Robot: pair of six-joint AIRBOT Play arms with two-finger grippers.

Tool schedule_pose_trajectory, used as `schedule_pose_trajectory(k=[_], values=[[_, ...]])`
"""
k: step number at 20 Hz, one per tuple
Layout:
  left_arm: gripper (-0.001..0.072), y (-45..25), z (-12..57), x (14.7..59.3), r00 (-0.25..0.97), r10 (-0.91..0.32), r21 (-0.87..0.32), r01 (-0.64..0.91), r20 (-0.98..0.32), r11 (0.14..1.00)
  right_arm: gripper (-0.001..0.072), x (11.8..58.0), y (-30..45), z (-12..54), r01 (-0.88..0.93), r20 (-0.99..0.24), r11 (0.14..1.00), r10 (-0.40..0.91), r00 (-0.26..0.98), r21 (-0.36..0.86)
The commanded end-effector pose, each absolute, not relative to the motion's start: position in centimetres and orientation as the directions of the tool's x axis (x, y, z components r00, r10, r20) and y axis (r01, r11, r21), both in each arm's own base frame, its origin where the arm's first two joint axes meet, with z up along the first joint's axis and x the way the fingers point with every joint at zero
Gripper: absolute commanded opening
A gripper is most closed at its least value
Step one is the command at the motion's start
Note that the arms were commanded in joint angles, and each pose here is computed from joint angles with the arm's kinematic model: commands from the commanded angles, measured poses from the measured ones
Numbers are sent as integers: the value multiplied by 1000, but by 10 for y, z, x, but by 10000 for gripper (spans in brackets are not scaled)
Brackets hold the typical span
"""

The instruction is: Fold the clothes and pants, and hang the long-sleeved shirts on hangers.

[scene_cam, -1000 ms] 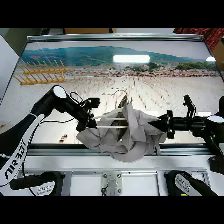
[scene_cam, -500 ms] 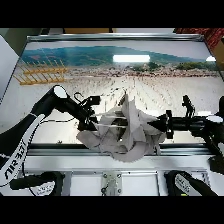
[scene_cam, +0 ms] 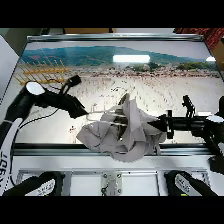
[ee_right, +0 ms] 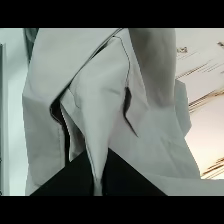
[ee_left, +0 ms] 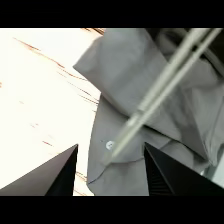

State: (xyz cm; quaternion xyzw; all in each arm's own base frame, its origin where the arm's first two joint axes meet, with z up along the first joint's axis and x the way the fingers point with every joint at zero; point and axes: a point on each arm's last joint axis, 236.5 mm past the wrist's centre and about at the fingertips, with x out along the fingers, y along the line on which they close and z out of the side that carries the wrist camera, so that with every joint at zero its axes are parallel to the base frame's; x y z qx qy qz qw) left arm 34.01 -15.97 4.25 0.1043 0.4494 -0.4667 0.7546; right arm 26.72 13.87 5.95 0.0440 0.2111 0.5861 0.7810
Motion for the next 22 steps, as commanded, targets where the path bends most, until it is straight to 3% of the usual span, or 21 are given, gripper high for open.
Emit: schedule_pose_trajectory(k=[1,5,6,7,11,17,22], values=[[409,-112,86,365,392,-551,-281,563,-737,777,8,275,137,69,-884,-270,344,926,264,317],[412,-99,73,337,392,-470,-321,389,-791,864,7,302,126,104,-846,-282,476,868,408,240],[528,-113,59,323,352,-500,-379,359,-791,853,7,307,123,112,-835,-285,506,851,441,216],[720,-130,46,308,310,-538,-442,329,-784,834,8,310,122,118,-831,-285,522,840,461,192],[720,-196,-9,263,212,-611,-561,253,-763,788,8,311,120,125,-815,-286,548,824,488,188],[720,-249,-61,209,141,-594,-548,263,-792,794,9,311,120,125,-809,-286,550,825,488,208],[720,-263,-90,205,36,-555,-534,226,-831,815,8,311,120,125,-803,-285,551,826,487,226]])
